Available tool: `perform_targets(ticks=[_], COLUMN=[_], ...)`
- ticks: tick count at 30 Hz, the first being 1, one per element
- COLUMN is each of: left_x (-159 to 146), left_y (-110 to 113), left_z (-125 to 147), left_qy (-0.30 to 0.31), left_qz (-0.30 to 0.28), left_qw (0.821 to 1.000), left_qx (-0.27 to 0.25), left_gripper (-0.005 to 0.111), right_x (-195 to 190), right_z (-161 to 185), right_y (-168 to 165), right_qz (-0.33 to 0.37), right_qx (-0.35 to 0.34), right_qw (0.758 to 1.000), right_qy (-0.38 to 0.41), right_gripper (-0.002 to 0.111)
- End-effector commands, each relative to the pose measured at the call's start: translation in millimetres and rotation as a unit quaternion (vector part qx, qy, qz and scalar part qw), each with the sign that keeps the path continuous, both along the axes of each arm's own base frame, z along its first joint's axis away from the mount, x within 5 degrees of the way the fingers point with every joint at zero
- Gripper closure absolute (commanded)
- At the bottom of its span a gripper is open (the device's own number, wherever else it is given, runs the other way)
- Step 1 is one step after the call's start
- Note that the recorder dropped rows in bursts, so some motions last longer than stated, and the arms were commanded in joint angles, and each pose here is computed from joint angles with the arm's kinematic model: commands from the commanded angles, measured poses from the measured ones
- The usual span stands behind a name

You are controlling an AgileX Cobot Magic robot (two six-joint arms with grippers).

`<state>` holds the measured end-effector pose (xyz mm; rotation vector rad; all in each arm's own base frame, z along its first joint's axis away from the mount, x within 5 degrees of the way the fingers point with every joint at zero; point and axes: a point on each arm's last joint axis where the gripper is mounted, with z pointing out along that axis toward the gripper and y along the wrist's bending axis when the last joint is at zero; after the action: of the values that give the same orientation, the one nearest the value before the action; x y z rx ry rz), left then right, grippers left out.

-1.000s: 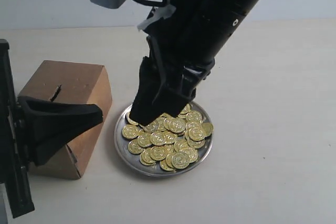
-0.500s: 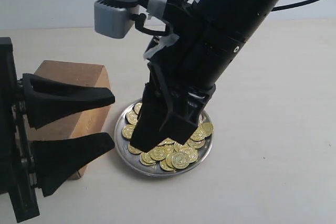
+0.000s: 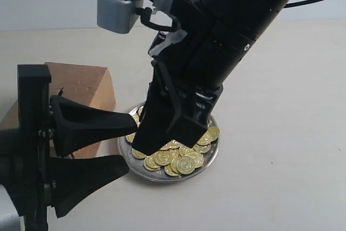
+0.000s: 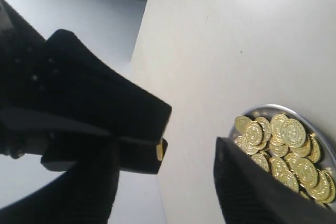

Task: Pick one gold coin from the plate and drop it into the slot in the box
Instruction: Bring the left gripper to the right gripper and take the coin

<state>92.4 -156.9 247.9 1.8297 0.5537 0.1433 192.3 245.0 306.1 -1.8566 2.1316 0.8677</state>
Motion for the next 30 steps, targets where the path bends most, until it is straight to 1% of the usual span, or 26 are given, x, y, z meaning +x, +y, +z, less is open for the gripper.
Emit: perform_targets(ticks=[1,5,9,15,17,19,24,27,30], left_x=[3,6,8,8,8,8,7,7,7], left_y=[-6,-11,-14,-15,-15,-15,-15,-15,-15], left_z=[3,6,5,6,6,6,6,6,6], left_qy=[0.004,0.004,0.009,0.009,0.009,0.009,0.008,0.009,0.008], left_qz=[-0.002,-0.006,-0.005,-0.008,-0.009,-0.010,-0.011,-0.012,-0.012], left_qw=[1.000,1.000,1.000,1.000,1.000,1.000,1.000,1.000,1.000], left_qx=[-0.002,-0.005,-0.002,-0.004,-0.005,-0.005,-0.006,-0.007,-0.006], left_gripper=[0.053,0.053,0.054,0.054,0.056,0.063,0.091,0.106,0.107], right_x=[-4,-7,-17,-17,-17,-17,-17,-17,-17], right_z=[5,6,5,5,5,5,5,5,5], right_y=[-1,1,8,8,8,8,8,8,8], right_qz=[0.003,0.010,0.037,0.038,0.038,0.038,0.038,0.038,0.038], right_qx=[0.017,0.018,0.017,0.016,0.016,0.016,0.016,0.016,0.016], right_qw=[1.000,1.000,0.999,0.999,0.999,0.999,0.999,0.999,0.999], right_qy=[0.000,-0.001,-0.008,-0.009,-0.009,-0.009,-0.009,-0.009,-0.009], right_gripper=[0.073,0.073,0.073,0.073,0.073,0.073,0.073,0.073,0.073])
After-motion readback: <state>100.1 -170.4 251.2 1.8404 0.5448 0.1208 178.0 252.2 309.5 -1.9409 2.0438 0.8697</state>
